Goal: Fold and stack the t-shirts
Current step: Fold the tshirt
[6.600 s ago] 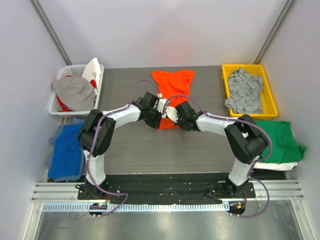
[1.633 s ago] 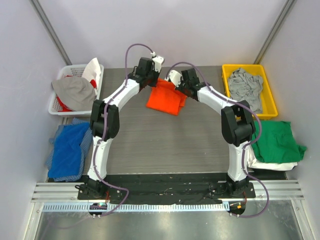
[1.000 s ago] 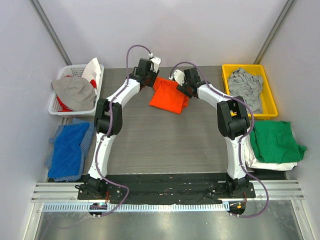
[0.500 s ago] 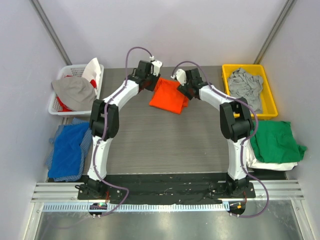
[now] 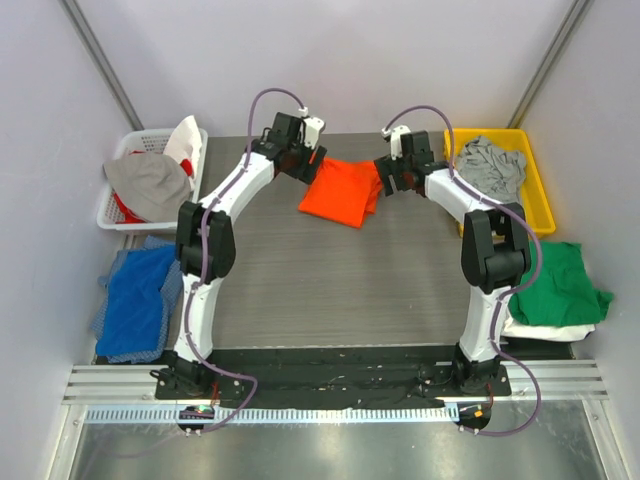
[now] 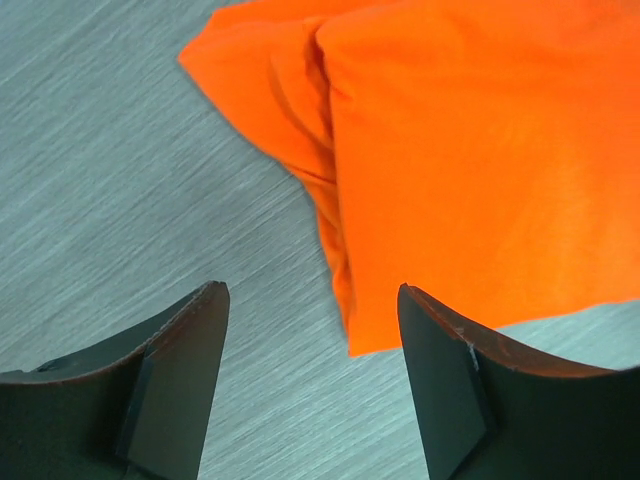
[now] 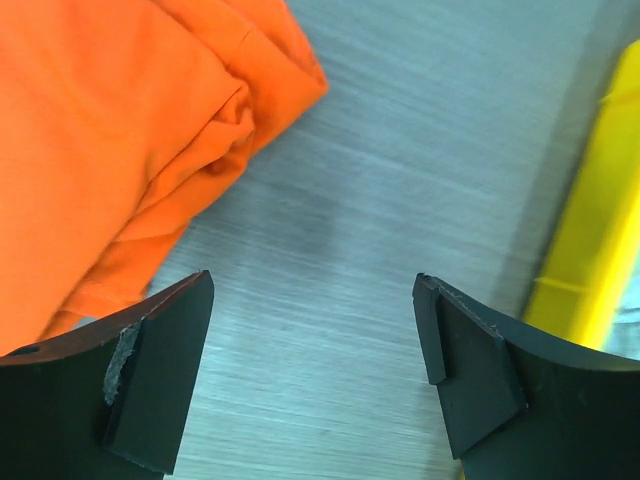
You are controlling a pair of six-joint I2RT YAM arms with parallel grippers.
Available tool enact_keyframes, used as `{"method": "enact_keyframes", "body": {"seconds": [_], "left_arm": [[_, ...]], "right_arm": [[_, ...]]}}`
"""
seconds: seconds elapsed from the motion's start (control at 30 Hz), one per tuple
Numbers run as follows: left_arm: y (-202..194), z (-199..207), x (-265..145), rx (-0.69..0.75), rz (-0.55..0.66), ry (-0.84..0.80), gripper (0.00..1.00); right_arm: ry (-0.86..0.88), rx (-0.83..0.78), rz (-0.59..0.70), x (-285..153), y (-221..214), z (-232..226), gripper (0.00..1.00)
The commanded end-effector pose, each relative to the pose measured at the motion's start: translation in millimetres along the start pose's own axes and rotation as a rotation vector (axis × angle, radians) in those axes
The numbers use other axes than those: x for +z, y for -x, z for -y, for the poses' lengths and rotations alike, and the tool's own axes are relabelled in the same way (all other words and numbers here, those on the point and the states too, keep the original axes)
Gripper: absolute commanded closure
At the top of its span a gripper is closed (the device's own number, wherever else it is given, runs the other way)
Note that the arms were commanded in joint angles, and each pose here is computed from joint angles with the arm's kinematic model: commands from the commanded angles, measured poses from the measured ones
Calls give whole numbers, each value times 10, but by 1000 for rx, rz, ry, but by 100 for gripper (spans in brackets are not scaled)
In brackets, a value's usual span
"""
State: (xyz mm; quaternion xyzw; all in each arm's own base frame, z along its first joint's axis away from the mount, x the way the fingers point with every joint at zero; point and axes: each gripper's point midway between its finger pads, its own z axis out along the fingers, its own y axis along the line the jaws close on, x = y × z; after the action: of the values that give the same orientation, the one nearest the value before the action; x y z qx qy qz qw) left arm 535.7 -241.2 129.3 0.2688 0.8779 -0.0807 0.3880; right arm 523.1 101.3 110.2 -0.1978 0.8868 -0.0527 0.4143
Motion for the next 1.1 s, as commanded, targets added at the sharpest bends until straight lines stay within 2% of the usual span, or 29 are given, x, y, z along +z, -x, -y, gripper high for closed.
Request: {"method": "enact_keyframes", "body": {"seconds": [0.0,0.13,0.37,0.67,1.07], "left_arm": [[194,134,-104,-14,6,-74,27],[181,96,-44,0,-2,-67,25],[126,24,151,35,-23,-36,24],[-60,-22,490,52,-61,-22,23],[-179,30,703,45,-71,-45,23]], "right_arm": [[144,208,34,-94,84,-188,11],[307,364,28,-67,96,-324,11],[471,494,-2,132,40,-472,10],[566,564,-8,375,-29,-624,9],[707,689,-20,574,-65,-815,8]]}}
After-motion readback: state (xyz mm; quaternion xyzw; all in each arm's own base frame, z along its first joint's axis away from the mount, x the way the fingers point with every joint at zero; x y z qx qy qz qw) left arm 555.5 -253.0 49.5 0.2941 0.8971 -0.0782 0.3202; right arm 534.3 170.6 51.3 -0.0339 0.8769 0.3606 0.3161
